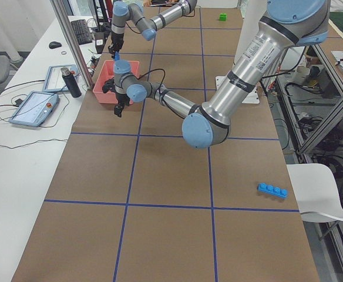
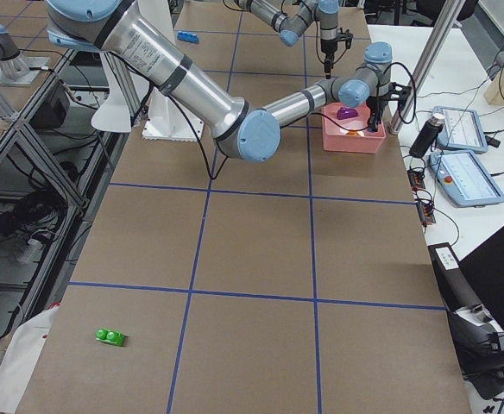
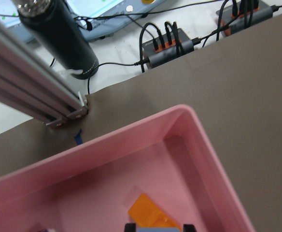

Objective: Put all blocks into box

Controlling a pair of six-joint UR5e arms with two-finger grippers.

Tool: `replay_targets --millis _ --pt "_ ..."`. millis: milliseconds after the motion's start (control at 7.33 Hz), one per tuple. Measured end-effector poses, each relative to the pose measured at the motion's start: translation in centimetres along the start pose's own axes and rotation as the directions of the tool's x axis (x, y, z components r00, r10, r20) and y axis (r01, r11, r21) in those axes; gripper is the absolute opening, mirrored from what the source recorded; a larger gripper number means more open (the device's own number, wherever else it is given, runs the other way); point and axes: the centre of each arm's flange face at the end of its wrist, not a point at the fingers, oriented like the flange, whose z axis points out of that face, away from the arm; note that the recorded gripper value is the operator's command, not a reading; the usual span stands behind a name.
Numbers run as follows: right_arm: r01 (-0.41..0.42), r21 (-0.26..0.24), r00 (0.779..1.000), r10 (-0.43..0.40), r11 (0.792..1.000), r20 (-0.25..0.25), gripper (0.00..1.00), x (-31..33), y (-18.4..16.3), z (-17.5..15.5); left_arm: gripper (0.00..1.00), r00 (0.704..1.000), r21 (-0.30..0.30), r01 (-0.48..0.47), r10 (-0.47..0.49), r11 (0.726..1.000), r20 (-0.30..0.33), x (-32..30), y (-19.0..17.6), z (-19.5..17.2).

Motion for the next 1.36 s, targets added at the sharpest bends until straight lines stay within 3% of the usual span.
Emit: replay_targets --millis 273,682,1091,1364 --pt "0.027 -0.004 0.999 -0.027 1.000 -0.039 1.00 -1.8 3.2 1.3 1.00 1.000 -0.030 0.018 -0.018 0.999 0.012 -4.9 6.9 -0.1" --pt "0.094 -0.077 0.989 -0.102 0.993 -0.108 1.00 -0.3 2.3 -1.8 1.00 0.996 -0.082 0.077 -0.073 0.994 0.053 -10.9 18.9 -1.7" --pt "0.165 -0.122 0.980 -0.177 0.979 -0.094 1.00 5.2 0.2 -3.6 1.00 0.990 -0.142 0.112 -0.099 0.983 0.095 -17.1 33.3 -4.3" --pt "0.191 -0.131 0.976 -0.202 0.973 -0.078 1.00 7.3 -0.4 -3.9 1.00 0.994 -0.152 0.097 -0.089 0.984 0.059 -21.0 44.7 -6.8"
